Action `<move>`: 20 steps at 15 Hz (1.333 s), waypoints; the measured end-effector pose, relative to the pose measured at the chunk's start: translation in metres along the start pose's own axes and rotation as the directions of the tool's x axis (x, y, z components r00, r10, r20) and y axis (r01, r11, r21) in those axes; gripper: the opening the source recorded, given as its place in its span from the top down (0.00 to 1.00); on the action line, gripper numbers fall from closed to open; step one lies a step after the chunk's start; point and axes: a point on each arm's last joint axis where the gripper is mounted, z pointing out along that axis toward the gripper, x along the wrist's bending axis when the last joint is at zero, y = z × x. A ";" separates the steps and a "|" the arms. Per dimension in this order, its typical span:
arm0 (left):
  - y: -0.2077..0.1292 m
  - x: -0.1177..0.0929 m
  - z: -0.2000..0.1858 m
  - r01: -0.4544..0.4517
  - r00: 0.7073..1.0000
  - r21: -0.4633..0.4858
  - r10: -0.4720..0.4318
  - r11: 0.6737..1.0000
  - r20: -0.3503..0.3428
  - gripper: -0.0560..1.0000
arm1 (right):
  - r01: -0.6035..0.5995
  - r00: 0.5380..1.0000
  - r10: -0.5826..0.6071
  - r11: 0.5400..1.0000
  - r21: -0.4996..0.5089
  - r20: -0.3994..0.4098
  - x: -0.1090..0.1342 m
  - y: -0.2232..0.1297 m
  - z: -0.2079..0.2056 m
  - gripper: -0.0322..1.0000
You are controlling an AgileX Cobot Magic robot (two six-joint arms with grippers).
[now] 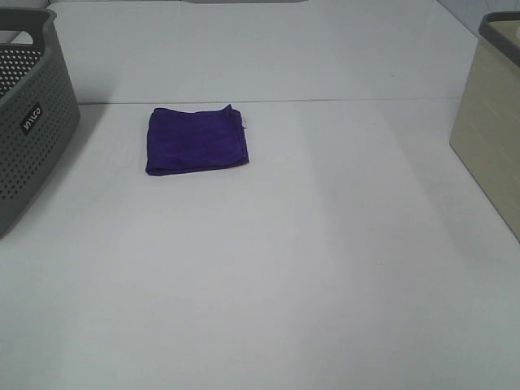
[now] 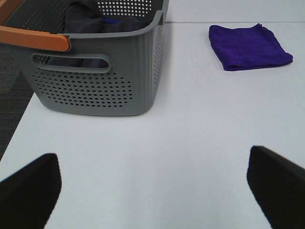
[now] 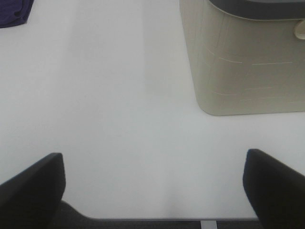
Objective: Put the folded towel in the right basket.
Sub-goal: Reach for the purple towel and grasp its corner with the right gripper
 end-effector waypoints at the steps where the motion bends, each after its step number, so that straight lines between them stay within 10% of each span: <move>1: 0.000 0.000 0.000 0.000 1.000 0.000 0.000 1.000 0.000 0.01 | 0.000 1.000 0.000 1.000 0.000 0.000 0.000 0.000 0.000 0.03; 20: 0.000 0.000 0.000 0.000 1.000 0.000 0.000 1.000 0.000 0.01 | 0.006 1.000 -0.006 1.000 0.000 0.012 -0.001 0.000 0.000 0.03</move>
